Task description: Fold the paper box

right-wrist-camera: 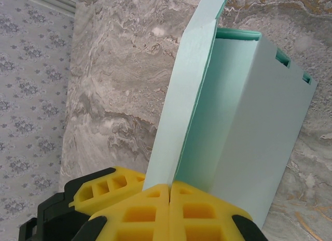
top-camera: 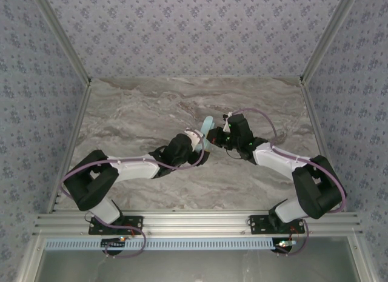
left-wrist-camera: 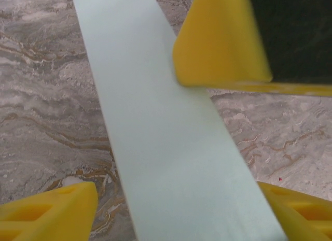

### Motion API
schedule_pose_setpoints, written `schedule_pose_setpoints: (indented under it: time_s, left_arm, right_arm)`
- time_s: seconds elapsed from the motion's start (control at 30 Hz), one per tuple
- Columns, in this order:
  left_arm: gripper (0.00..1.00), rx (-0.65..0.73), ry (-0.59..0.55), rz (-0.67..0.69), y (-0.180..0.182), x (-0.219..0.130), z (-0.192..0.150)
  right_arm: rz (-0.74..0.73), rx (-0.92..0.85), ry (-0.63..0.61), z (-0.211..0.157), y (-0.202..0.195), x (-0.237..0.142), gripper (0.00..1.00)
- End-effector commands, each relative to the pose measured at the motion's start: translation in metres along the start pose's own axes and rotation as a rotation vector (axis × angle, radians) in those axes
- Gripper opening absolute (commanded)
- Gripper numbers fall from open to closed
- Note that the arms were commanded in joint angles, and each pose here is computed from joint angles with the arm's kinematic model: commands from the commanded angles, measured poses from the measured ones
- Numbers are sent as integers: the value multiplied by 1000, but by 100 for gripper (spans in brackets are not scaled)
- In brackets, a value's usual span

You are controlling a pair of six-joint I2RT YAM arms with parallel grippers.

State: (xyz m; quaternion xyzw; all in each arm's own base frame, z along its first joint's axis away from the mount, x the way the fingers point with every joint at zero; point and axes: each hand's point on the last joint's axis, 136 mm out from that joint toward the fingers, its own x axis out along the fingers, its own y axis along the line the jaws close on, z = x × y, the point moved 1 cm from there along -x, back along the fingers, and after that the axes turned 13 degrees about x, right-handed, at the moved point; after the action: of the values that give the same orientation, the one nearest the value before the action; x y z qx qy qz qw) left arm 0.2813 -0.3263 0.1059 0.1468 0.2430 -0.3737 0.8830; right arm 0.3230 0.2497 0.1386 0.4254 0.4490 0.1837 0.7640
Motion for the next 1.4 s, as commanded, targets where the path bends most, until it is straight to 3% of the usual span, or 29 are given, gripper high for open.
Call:
schedule_pose_setpoints:
  time_s: [0.0,0.37,0.7,0.9,1.03,1.17,1.37]
  left_arm:
    - [70,10,-45,11,0,3,18]
    - [47,76,-31,23,3,-1,16]
    - [38,106,-44,-17,11,-13,16]
    - [34,148,-67,-88,16,-26,20]
    - [31,209,-72,-174,15,-38,23]
    - [28,286,-63,-271,11,-47,23]
    - [29,281,-75,-372,22,-51,27]
  right_arm:
    - [-61,10,-5,-2,-13,0,2]
    - [-45,-25,-33,6,-2,-13,8]
    - [-92,-175,-104,32,13,-53,41]
    - [-155,-379,-102,58,15,-78,47]
    - [-113,-503,-83,73,19,-85,50]
    - [-91,-634,-91,88,20,-85,52]
    - [-130,-833,-59,99,15,-74,52]
